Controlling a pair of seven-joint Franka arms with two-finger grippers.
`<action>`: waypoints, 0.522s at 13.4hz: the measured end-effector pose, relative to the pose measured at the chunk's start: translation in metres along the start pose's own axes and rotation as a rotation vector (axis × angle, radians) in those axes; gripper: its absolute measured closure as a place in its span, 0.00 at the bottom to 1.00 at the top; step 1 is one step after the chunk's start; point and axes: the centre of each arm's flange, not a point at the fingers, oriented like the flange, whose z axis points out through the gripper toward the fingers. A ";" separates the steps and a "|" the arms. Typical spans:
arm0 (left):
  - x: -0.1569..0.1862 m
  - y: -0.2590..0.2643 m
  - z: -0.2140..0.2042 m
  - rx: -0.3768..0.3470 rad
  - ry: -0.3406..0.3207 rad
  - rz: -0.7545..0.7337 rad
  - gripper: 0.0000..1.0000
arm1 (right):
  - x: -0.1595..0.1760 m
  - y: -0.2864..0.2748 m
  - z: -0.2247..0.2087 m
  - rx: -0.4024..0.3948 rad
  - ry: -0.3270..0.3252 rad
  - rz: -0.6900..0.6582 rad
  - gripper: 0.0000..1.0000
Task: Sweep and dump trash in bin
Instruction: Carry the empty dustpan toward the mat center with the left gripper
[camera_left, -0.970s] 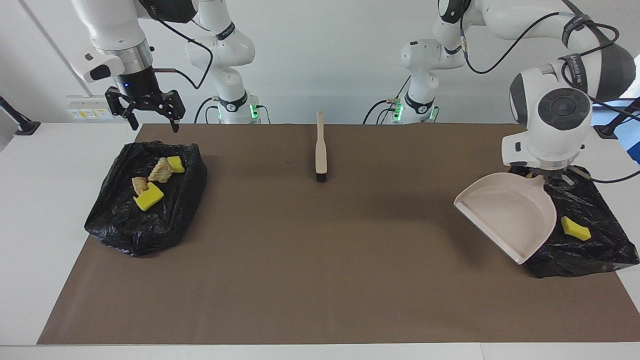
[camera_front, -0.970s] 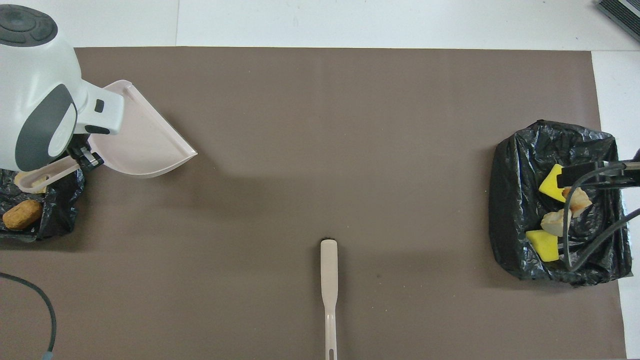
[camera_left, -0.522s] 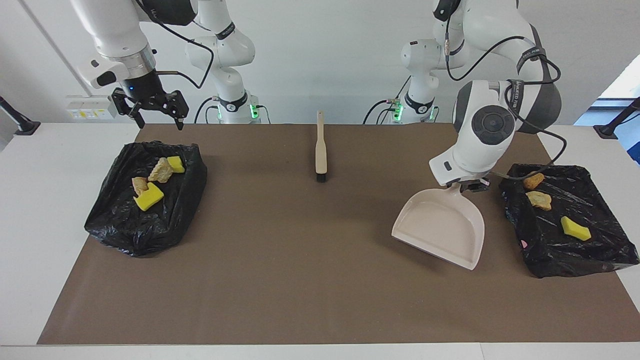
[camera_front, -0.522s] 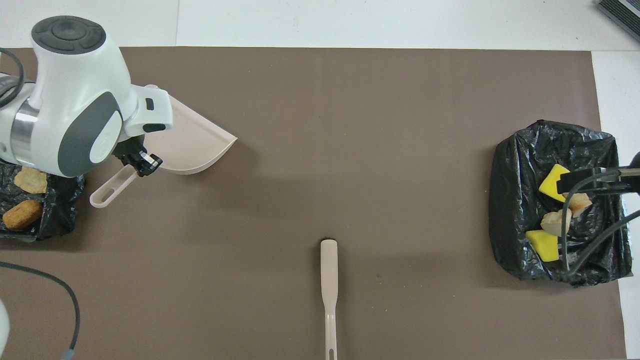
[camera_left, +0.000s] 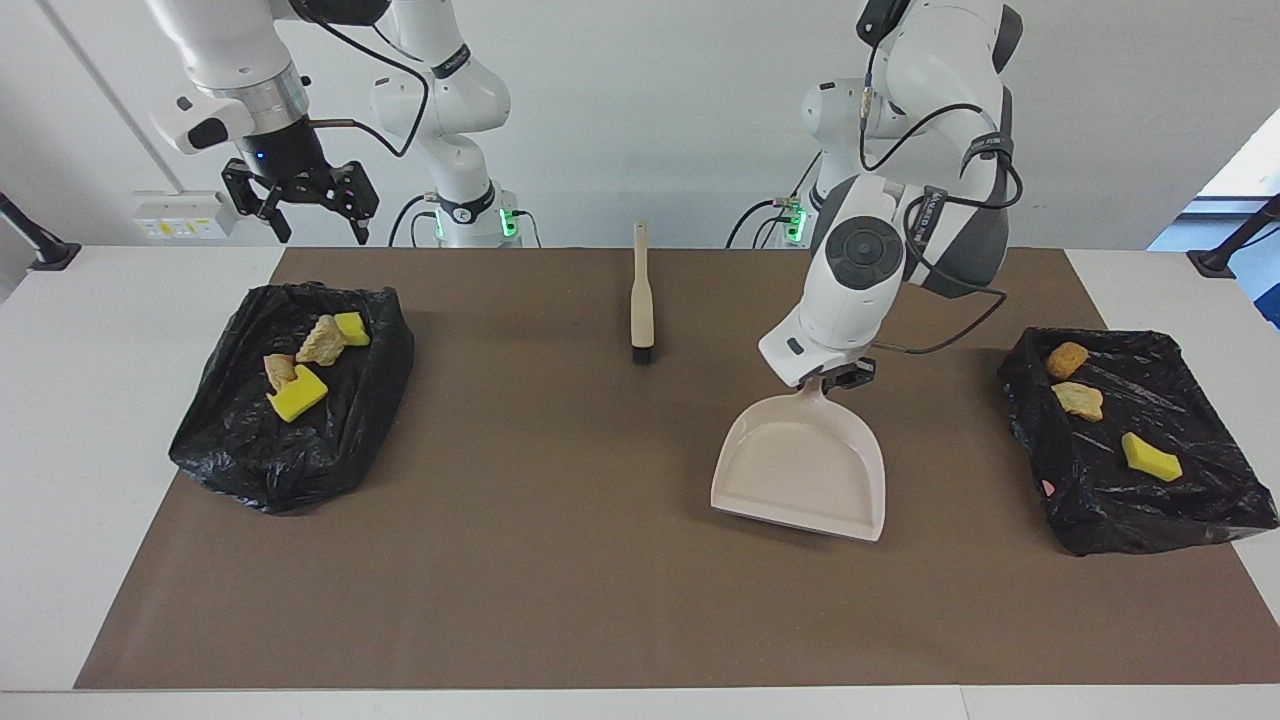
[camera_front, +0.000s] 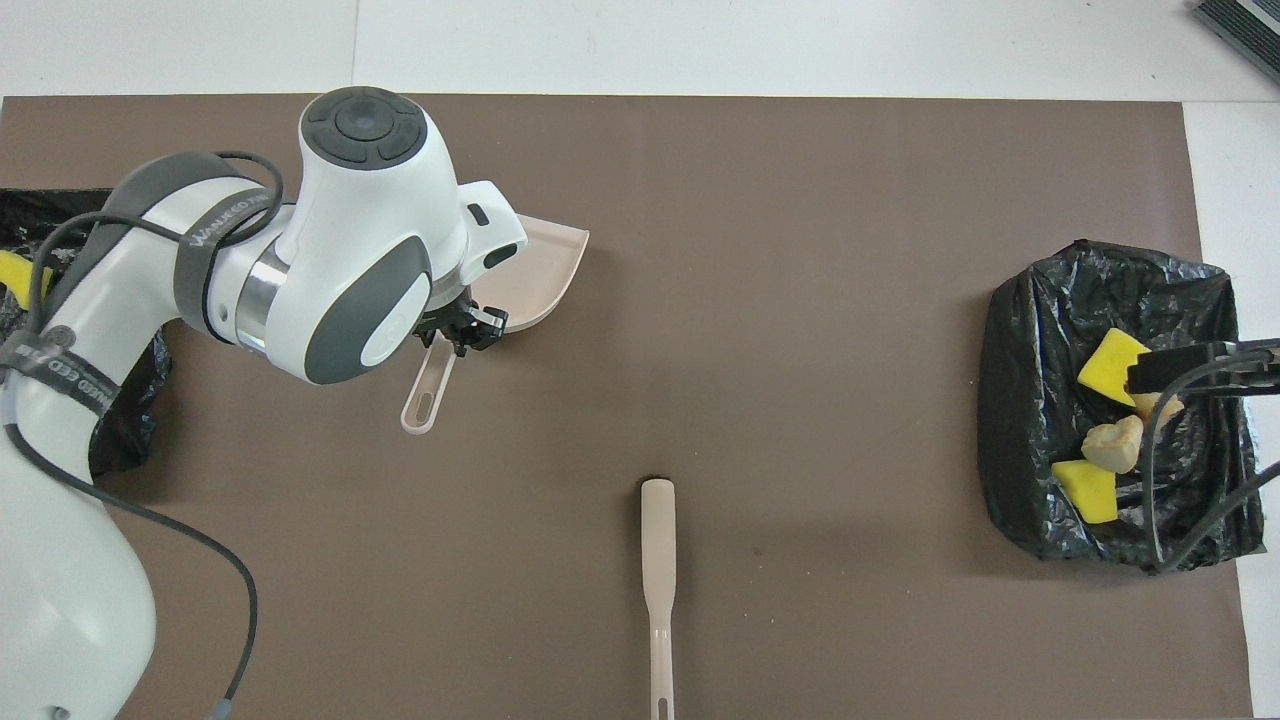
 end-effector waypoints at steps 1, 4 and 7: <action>0.002 0.012 -0.003 -0.014 0.009 -0.028 0.68 | 0.000 0.000 0.000 0.000 0.000 0.000 0.00; 0.008 0.050 -0.014 -0.064 0.045 -0.116 0.68 | 0.000 0.000 0.000 -0.004 0.000 0.000 0.00; 0.013 0.095 -0.019 -0.099 0.072 -0.147 0.68 | 0.002 0.001 -0.002 -0.029 -0.022 -0.002 0.00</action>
